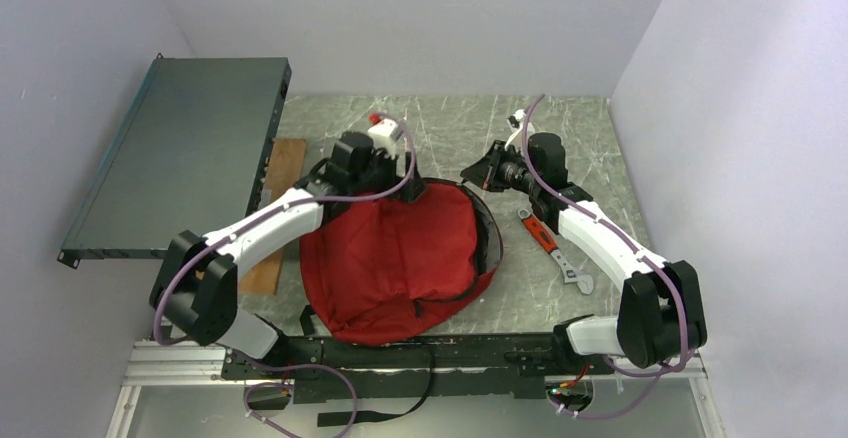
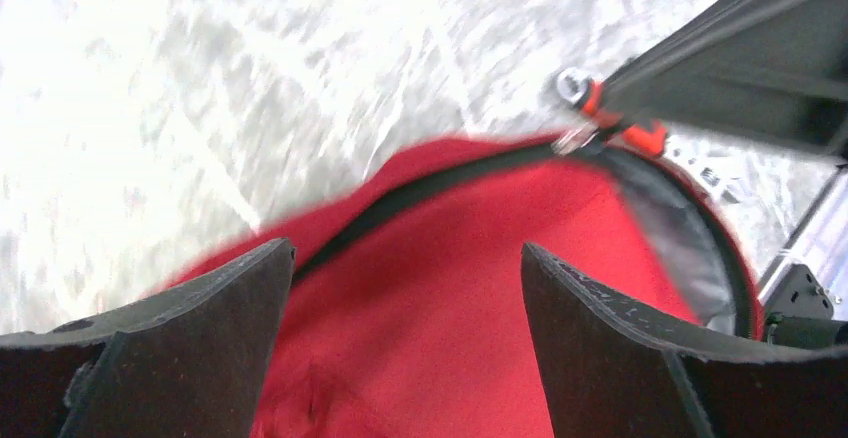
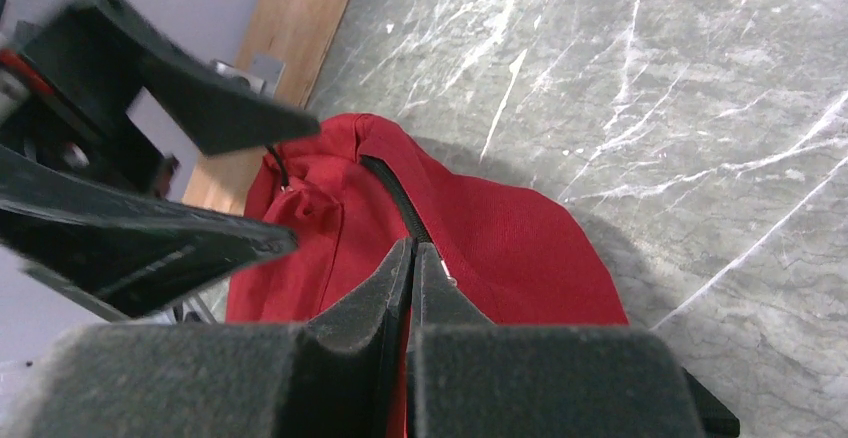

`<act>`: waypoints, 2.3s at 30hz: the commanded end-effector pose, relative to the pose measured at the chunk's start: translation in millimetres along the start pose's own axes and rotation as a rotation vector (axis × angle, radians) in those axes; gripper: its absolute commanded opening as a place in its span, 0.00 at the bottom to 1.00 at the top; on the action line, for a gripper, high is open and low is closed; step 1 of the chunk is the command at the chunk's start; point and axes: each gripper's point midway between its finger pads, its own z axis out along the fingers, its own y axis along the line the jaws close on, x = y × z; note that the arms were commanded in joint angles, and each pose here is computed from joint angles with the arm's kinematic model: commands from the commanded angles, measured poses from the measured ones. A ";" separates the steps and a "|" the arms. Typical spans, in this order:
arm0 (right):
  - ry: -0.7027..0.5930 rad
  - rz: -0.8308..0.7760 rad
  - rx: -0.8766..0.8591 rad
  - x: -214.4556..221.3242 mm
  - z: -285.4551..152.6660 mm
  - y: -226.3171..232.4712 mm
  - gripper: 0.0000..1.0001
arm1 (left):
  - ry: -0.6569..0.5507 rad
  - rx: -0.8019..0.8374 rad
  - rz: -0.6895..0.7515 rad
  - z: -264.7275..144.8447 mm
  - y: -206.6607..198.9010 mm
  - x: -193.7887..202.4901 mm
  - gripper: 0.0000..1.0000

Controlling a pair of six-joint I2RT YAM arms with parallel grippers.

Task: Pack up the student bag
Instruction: Zip the student bag at the center of the board.

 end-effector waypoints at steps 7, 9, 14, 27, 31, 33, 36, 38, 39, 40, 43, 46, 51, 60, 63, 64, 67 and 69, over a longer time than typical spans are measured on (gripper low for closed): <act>-0.069 -0.099 -0.108 -29.7 -16.2 35.3 0.00 | 0.053 0.405 0.333 47.7 -55.8 -24.1 0.84; -0.073 -0.101 -0.107 -30.6 -17.1 36.0 0.00 | 0.077 0.495 0.349 47.6 -67.3 -19.2 0.81; -0.087 -0.100 -0.096 -33.1 -17.9 34.9 0.00 | 0.152 0.621 0.341 48.1 -77.5 1.9 0.71; -0.189 -0.006 0.142 3.5 -76.8 -30.3 0.00 | 0.095 0.471 0.151 54.7 -18.1 -14.7 0.07; -0.219 0.016 0.179 19.7 -103.8 -37.1 0.00 | 0.088 0.461 0.119 53.9 -10.4 -16.1 0.00; -0.241 0.028 0.201 28.6 -115.5 -40.1 0.00 | 0.079 0.451 0.109 53.1 -8.0 -18.8 0.00; -0.265 0.045 0.180 40.2 -124.3 -37.7 0.00 | 0.080 0.483 0.121 50.0 -13.6 -22.8 0.00; -0.258 0.044 0.130 40.5 -119.9 -31.3 0.00 | 0.082 0.515 0.117 46.7 -19.6 -23.0 0.00; -0.234 0.061 0.135 39.7 -115.8 -32.4 0.00 | 0.078 0.523 0.113 45.5 -21.8 -23.8 0.00; -0.207 0.059 0.114 36.2 -110.5 -28.9 0.00 | 0.081 0.532 0.106 44.6 -23.8 -22.6 0.00; -0.049 0.005 0.005 32.0 -92.4 -10.7 0.10 | 0.103 0.553 0.094 43.6 -30.2 -19.2 0.00; 0.054 -0.020 -0.037 26.3 -80.2 -5.5 0.25 | 0.127 0.549 0.090 44.5 -34.0 -15.2 0.00; 0.079 0.180 -0.053 22.0 -72.1 15.0 0.38 | 0.135 0.528 0.087 43.3 -32.2 -13.8 0.00; 0.111 0.515 -0.047 34.6 -49.0 27.6 0.41 | 0.138 0.536 0.074 42.6 -34.4 -13.2 0.00; 0.077 0.587 -0.010 32.3 -41.8 18.3 0.41 | 0.142 0.541 0.064 41.7 -35.3 -12.6 0.00; 0.060 0.597 0.000 28.9 -39.1 15.6 0.41 | 0.144 0.543 0.063 41.5 -36.3 -12.4 0.00; 0.028 0.633 0.024 23.2 -30.4 7.9 0.39 | 0.142 0.547 0.067 40.4 -38.9 -12.9 0.00; 0.019 0.656 0.041 21.1 -24.9 2.8 0.37 | 0.143 0.553 0.069 39.6 -40.9 -12.6 0.00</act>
